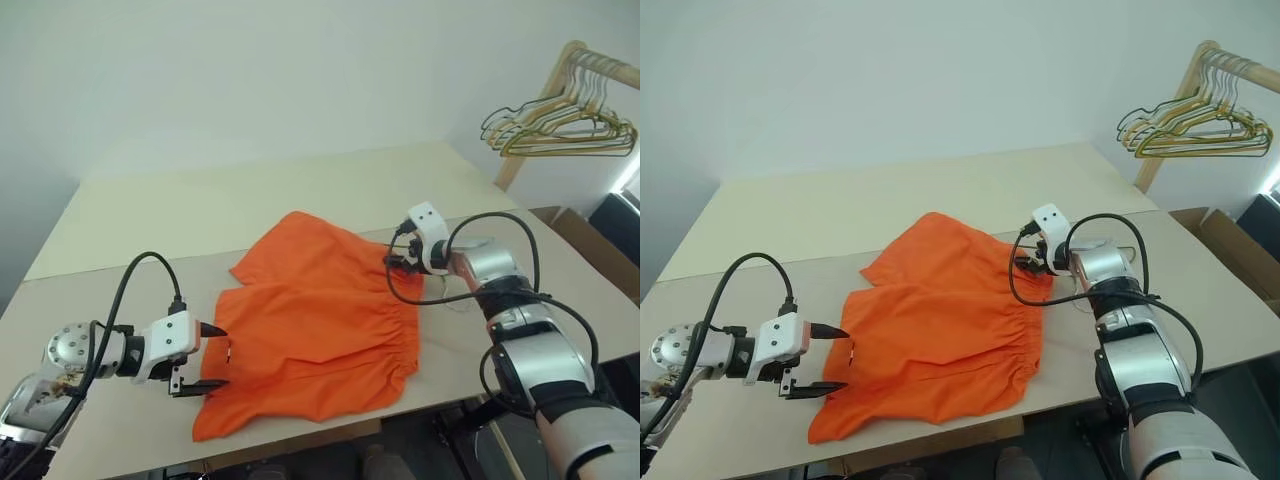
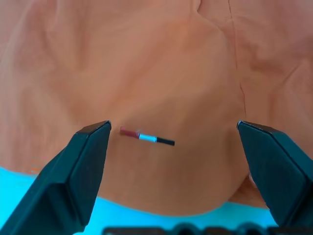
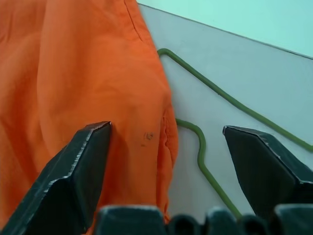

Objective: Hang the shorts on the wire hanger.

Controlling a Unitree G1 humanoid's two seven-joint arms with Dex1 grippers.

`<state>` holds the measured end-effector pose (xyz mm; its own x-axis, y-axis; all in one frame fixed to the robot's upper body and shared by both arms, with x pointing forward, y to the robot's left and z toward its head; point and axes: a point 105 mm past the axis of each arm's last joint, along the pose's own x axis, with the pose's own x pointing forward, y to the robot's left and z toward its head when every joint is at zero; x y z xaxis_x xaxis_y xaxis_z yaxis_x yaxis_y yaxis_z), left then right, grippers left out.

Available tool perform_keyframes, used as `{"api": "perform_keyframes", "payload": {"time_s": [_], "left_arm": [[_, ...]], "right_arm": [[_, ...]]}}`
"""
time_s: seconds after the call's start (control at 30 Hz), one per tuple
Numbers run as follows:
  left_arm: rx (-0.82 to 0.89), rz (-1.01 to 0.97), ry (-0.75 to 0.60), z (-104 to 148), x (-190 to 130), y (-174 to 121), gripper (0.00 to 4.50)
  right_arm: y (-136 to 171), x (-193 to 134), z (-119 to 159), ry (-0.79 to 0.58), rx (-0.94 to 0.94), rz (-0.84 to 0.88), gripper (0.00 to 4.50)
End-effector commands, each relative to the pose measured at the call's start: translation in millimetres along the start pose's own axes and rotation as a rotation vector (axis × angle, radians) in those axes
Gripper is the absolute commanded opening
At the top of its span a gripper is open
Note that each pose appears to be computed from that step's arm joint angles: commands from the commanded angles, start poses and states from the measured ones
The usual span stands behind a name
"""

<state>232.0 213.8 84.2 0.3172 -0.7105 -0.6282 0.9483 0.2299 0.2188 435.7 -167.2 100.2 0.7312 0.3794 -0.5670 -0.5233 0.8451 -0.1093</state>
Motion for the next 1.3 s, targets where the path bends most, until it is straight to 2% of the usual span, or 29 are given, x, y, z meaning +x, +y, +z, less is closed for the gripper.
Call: {"api": "perform_keyframes", "payload": {"time_s": [0.03, 0.3, 0.33, 0.43, 0.6, 0.8, 0.93, 1.13, 1.3], "left_arm": [[0.029, -0.001, 0.008, 0.8, 2.1, -3.1, 4.5], [0.023, 0.018, 0.03, -5.3, -0.6, -8.2, 4.5], [0.021, 0.019, 0.031, -5.8, -1.0, -8.8, 4.5], [0.02, 0.039, 0.037, -7.6, -1.1, -8.9, 4.5], [0.02, 0.049, 0.039, -8.2, -0.8, -10.1, 4.5], [0.018, 0.044, 0.039, -7.8, 0.2, -10.2, 4.5], [0.01, 0.032, 0.022, -3.9, 1.1, -13.7, 4.5], [-0.002, 0.036, 0.035, -6.9, 1.3, -19.8, 4.5], [-0.006, 0.041, 0.035, -6.3, 3.8, -23.6, 4.5]], "right_arm": [[8.9, 0.4, 24.1, -0.058, -0.041, 0.065, 3.13], [22.4, 10.3, 23.7, -0.027, -0.048, 0.131, 0.2], [23.2, 11.6, 22.8, -0.023, -0.056, 0.131, 0.03], [24.2, 15.1, 27.1, -0.052, -0.1, 0.108, 0.03], [30.3, 23.7, 43.7, -0.12, -0.33, 0.018, 0.03], [53.4, 34.3, 56.2, -0.144, -0.57, 0.019, 0.03], [90.8, 43.2, 71.2, -0.218, -0.692, 0.086, 0.03], [122.0, 47.6, 87.4, -0.306, -0.744, 0.114, 0.03], [113.7, 52.2, 84.7, -0.268, -0.797, 0.007, 0.03]]}}
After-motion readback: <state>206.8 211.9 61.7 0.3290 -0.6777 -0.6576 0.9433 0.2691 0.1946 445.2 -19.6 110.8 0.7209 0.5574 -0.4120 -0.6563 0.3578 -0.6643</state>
